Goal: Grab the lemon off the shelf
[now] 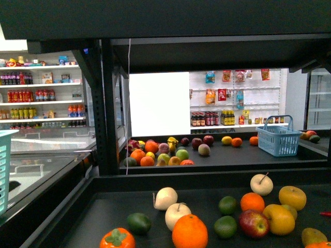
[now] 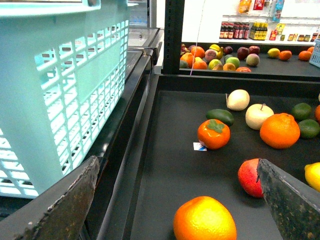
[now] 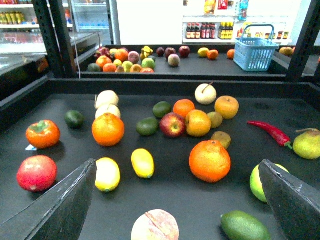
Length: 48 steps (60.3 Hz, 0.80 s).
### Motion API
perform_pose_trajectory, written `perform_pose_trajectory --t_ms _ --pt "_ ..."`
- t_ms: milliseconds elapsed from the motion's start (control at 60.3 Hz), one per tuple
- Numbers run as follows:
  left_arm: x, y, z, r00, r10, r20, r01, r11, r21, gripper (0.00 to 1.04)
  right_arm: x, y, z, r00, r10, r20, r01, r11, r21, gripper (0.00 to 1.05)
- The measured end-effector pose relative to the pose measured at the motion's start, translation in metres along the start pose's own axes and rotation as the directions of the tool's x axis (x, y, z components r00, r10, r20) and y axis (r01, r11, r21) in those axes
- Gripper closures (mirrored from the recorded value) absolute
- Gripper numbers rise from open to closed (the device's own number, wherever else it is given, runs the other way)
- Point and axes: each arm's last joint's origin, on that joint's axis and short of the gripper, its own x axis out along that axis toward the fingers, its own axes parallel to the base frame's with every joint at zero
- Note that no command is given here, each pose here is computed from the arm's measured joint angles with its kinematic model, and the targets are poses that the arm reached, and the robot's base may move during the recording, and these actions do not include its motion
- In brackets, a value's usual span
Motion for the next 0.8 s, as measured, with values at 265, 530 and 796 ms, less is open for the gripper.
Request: perform_pose_trajectory --t_ms 265,530,796 --pt "0.0000 0.0000 0.0000 1.000 0.000 0.000 0.000 1.000 0.000 0.08 0.0000 0.0000 0.0000 1.000 0.000 0.000 0.000 1.000 0.000 0.07" --pt "0.0000 0.0000 0.0000 1.000 0.000 0.000 0.000 1.000 0.000 0.08 0.0000 0.0000 0.0000 1.000 0.000 0.000 0.000 1.000 0.000 0.07" --pt "0.0079 -0.0023 -0.0071 0.979 -0.086 -0.185 0.029 0.956 -0.292 0.08 0.0000 0.0000 0.0000 1.000 0.000 0.000 0.000 1.000 0.000 0.07"
